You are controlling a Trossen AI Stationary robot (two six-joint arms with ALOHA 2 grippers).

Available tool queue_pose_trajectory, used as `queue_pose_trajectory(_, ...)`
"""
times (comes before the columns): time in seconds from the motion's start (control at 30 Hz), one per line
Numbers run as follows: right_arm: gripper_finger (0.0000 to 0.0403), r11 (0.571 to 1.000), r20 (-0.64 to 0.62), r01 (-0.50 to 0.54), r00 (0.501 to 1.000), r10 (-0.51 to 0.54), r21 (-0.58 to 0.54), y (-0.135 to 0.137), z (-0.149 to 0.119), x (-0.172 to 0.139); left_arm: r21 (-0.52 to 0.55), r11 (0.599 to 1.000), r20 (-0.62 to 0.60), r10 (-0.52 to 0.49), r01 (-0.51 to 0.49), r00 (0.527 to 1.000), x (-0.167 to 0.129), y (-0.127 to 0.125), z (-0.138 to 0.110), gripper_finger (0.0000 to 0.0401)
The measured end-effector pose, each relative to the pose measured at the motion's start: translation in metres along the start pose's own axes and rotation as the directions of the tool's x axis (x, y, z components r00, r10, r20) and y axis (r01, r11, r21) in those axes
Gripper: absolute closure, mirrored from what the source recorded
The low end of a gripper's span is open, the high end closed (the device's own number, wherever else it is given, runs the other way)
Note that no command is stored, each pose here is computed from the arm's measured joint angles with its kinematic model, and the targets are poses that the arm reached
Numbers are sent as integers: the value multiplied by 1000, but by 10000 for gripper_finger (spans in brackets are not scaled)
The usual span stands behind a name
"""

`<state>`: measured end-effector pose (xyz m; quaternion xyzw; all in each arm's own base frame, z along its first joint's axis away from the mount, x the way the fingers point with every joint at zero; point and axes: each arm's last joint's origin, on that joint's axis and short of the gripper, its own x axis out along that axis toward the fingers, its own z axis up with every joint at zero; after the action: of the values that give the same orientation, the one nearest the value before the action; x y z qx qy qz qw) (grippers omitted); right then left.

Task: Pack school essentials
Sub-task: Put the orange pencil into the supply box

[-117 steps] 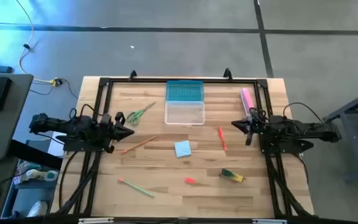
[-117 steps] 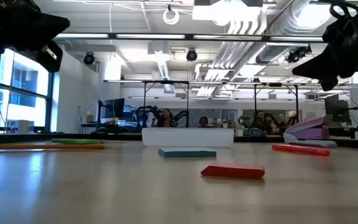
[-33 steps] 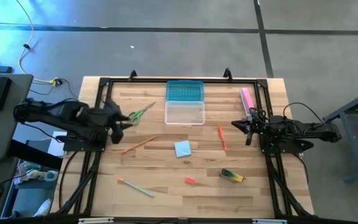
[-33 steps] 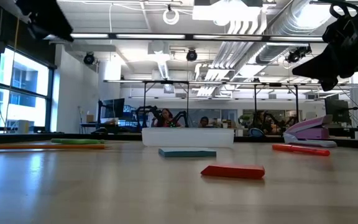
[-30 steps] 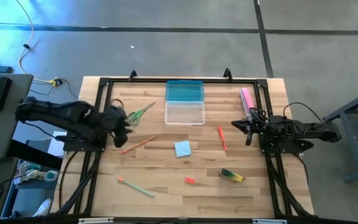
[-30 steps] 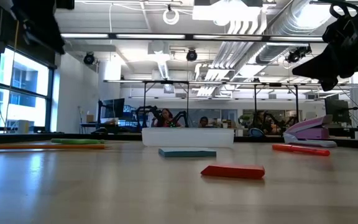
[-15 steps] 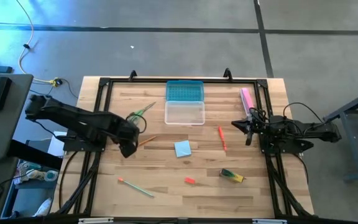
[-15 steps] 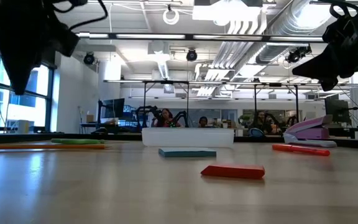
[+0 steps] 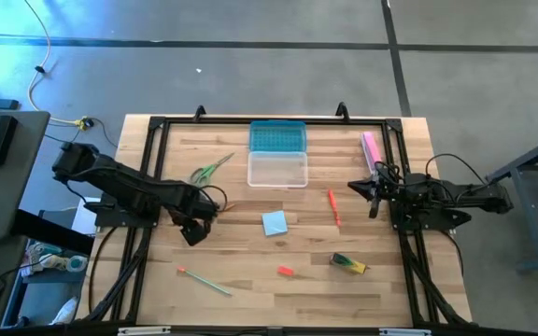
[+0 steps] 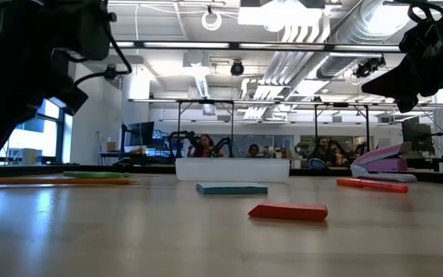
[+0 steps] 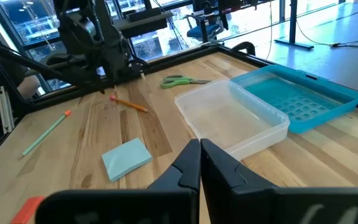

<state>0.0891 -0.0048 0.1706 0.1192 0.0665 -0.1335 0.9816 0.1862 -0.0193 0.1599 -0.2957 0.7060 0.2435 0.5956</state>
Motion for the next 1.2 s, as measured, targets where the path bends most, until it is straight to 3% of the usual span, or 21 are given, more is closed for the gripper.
queue_pose_trajectory(0.13, 402, 1000, 0, 0, 1000, 0, 0, 0, 0, 0, -2, 1000, -26, 28, -28, 999, 11, 3, -1, 237)
queue_pose_trajectory(0.57, 402, 1000, 0, 0, 1000, 0, 0, 0, 0, 0, 4, 1000, -26, -23, 23, 999, 29, 6, 0, 244)
queue_pose_trajectory(0.97, 402, 1000, 0, 0, 1000, 0, 0, 0, 0, 0, 75, 997, -29, -31, 34, 999, 36, 10, -2, 363)
queue_pose_trajectory(1.13, 402, 1000, -1, 0, 1000, 0, 0, 0, 0, 0, 122, 992, 9, -25, 24, 1000, 29, 5, 1, 382)
queue_pose_trajectory(1.2, 402, 1000, 0, 0, 1000, 0, 0, 0, 0, 0, 142, 989, 76, -61, 49, 995, 21, -3, 7, 379)
